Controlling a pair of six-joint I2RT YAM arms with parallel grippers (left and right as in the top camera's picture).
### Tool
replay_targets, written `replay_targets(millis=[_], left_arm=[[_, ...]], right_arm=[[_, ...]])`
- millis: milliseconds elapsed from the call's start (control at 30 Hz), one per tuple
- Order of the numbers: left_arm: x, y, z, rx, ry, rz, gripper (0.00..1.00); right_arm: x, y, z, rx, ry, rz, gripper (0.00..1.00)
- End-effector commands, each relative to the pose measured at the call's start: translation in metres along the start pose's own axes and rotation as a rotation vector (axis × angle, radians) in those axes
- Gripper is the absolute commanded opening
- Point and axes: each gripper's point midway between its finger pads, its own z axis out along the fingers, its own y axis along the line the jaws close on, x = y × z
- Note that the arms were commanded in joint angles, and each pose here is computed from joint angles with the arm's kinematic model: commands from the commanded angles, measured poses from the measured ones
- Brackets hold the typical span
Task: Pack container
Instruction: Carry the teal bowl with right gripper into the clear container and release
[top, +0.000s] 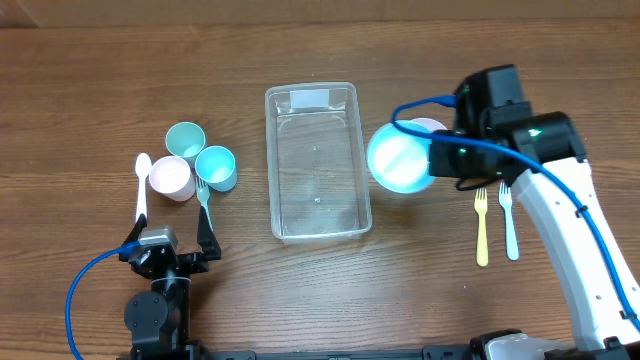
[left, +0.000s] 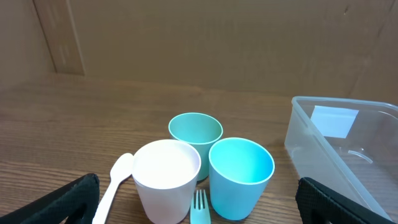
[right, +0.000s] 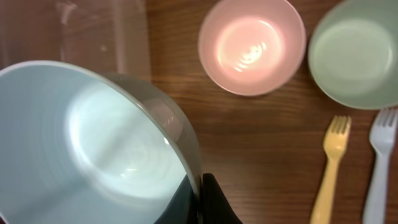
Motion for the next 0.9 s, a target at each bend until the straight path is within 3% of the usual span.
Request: replay_targets(millis=[0, 300, 467, 667, 867], left_arm=[[0.000, 0.001, 0.000, -0.005, -0.004, -0.018, 1.00], [0.000, 0.001, 0.000, -0.005, -0.004, -0.018, 1.00], [0.000, 0.001, 0.000, -0.005, -0.004, -0.018, 1.00], [0.000, 0.001, 0.000, -0.005, -0.004, -0.018, 1.00], [0.000, 0.001, 0.000, -0.005, -0.004, -0.018, 1.00]], right_arm=[[-0.014, 0.042, -0.010, -0.074, -0.087, -0.033, 0.04], [-0.053, 0.135, 0.074, -0.164, -0.192, -0.168, 0.04], [-0.065, 0.141, 0.122, -0.089, -0.231, -0.190, 0.04], [-0.086, 0.123, 0.132, 0.025, -0.321, -0.165, 0.04], [-0.072, 0.113, 0.175, 0.067, -0.241, -0.165, 0.04]])
